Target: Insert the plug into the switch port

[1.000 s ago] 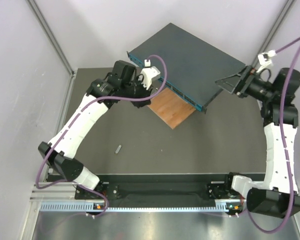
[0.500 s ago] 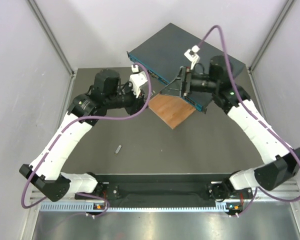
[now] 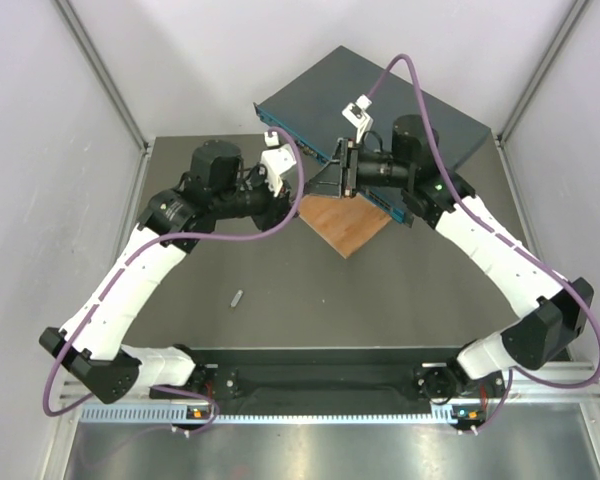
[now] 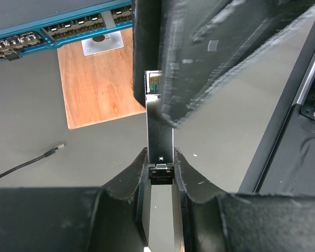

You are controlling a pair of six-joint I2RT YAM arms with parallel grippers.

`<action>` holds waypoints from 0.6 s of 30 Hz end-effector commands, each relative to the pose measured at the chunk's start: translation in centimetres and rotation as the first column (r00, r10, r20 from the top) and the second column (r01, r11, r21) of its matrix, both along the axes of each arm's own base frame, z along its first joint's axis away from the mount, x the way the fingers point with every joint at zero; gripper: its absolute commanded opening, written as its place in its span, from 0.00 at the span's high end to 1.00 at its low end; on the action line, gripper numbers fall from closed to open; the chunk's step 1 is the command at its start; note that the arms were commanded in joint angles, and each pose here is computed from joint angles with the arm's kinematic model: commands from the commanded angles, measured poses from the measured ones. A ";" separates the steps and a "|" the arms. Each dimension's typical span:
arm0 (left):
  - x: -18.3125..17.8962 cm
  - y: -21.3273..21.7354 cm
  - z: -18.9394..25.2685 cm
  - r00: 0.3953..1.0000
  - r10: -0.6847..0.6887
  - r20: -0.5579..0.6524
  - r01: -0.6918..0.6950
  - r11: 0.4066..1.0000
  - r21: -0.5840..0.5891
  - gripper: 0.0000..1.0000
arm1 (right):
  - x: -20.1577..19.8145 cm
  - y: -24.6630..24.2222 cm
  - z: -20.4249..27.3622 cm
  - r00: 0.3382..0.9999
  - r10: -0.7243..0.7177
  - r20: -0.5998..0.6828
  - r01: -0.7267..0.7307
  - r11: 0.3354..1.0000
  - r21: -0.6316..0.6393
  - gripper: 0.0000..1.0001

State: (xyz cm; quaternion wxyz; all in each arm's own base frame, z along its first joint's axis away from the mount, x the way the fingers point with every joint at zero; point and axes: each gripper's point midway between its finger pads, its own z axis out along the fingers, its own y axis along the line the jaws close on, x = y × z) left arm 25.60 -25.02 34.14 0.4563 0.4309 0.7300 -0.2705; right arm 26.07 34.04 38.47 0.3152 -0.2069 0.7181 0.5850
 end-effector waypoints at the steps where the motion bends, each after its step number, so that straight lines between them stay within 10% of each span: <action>1: 0.0 -0.7 1.8 0.998 -0.020 0.060 0.023 0.998 -0.052 0.96 | -0.1 0.9 2.2 0.999 0.009 0.042 -0.011 0.998 0.057 0.72; 4: -0.1 -0.6 2.1 0.998 -0.018 0.067 0.022 0.998 -0.058 0.83 | -0.1 0.9 1.9 1.000 0.006 0.026 -0.007 0.998 0.056 1.00; 18: 0.4 0.0 2.9 0.993 0.027 0.117 -0.018 0.997 -0.077 0.60 | 0.4 0.5 -0.5 0.997 -0.030 -0.064 0.031 0.999 0.019 1.00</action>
